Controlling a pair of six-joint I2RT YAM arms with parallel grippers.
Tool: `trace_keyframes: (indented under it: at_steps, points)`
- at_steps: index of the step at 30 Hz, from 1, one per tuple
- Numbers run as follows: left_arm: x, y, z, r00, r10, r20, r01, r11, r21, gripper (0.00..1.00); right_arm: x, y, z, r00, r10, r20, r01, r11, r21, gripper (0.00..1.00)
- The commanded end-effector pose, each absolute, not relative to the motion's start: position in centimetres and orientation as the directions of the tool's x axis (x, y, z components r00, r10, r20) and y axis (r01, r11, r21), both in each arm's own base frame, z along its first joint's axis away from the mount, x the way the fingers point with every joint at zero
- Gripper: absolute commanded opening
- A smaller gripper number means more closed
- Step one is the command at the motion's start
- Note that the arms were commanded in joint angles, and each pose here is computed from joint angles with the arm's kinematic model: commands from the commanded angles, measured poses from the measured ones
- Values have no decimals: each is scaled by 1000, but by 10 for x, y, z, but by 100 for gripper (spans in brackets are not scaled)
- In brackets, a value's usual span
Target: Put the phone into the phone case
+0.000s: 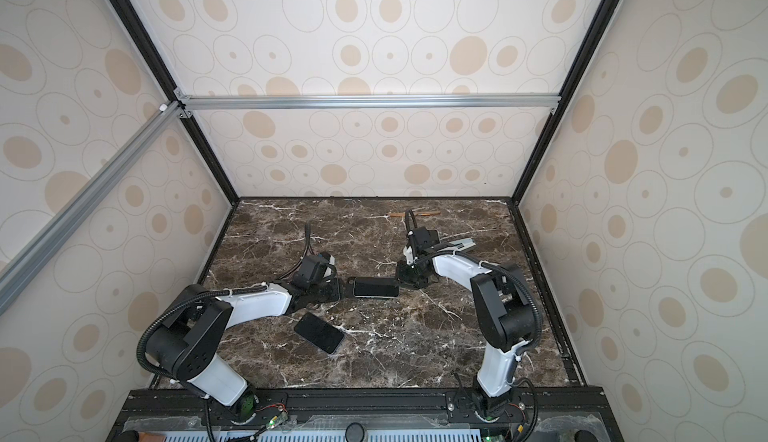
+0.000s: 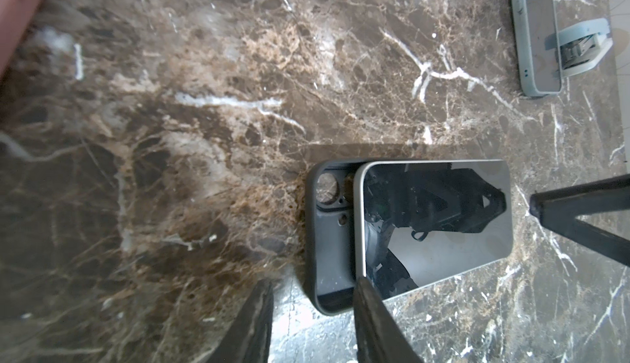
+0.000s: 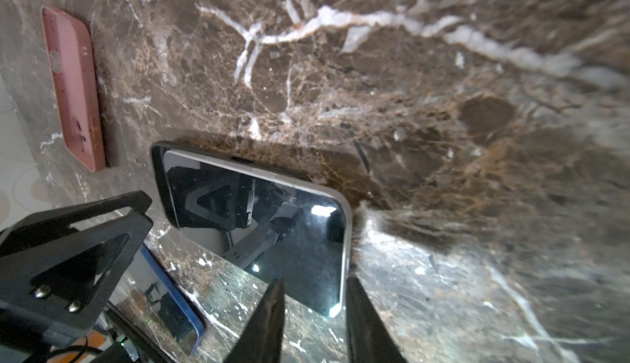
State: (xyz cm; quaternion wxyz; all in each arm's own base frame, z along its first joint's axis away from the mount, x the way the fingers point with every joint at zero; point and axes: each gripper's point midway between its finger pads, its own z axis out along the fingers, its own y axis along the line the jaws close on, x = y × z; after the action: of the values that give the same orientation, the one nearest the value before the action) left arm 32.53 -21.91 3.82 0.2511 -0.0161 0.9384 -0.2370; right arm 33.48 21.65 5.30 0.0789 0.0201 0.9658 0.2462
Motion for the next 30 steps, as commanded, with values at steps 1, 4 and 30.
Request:
trace_keyframes:
  at_steps: [1,4,30]
  points:
    - [339,-224,47,-862,-134,-490,111,892,-439,40,325,205,51,-989,77,-125,13,894,449,37]
    - [339,-230,45,-869,-136,-476,118,877,-465,41,323,208,45,-991,82,-102,25,884,467,38]
    - [317,-229,4,-915,-99,-392,108,875,-473,35,327,244,41,-994,87,-68,20,747,664,31]
